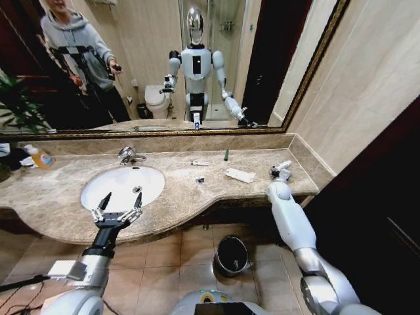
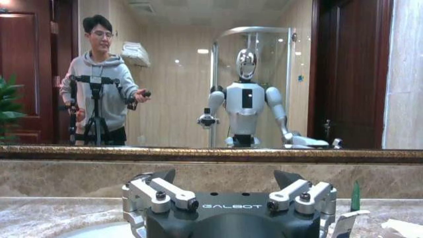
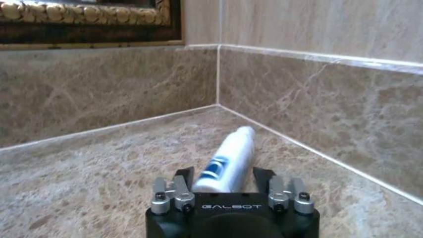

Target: Pick up the trash from the sink and place it in the trash bin.

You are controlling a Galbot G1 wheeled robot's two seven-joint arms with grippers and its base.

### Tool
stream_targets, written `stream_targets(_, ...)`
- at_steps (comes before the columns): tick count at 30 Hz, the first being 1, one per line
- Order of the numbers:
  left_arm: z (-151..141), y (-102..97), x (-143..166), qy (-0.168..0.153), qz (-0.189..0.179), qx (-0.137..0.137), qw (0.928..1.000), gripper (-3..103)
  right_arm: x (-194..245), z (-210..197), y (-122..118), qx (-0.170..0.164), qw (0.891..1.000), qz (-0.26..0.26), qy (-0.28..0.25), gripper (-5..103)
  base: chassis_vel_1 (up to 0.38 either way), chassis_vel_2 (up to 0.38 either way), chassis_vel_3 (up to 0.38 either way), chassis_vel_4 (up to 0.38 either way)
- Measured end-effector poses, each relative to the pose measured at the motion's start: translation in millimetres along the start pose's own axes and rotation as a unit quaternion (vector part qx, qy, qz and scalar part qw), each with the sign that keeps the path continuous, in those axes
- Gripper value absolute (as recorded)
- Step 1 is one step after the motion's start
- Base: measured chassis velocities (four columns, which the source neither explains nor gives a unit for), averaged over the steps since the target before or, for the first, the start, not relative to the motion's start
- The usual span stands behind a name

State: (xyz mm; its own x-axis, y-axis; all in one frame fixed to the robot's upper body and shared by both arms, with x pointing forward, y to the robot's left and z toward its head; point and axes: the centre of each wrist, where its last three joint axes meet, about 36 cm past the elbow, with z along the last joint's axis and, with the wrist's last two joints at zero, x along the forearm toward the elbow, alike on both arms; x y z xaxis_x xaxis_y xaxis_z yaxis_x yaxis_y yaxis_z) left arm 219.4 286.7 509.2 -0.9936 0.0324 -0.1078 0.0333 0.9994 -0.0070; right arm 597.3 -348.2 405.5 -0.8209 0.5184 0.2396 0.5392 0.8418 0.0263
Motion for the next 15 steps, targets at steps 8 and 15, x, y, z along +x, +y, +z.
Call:
stream_targets(8,0.0,0.0,0.0,0.0,0.0,0.0,1.0,100,-1.4,-3.0,-5.5,-0.003,1.0,-0.002,-0.004,34,0.0,0.0,0.0,0.0)
stream_targets(15,0.0,0.0,0.0,0.0,0.0,0.0,1.0,100,1.0,0.9,-7.5,-0.003,1.0,-0.009,-0.001,22,0.0,0.0,0.0,0.0)
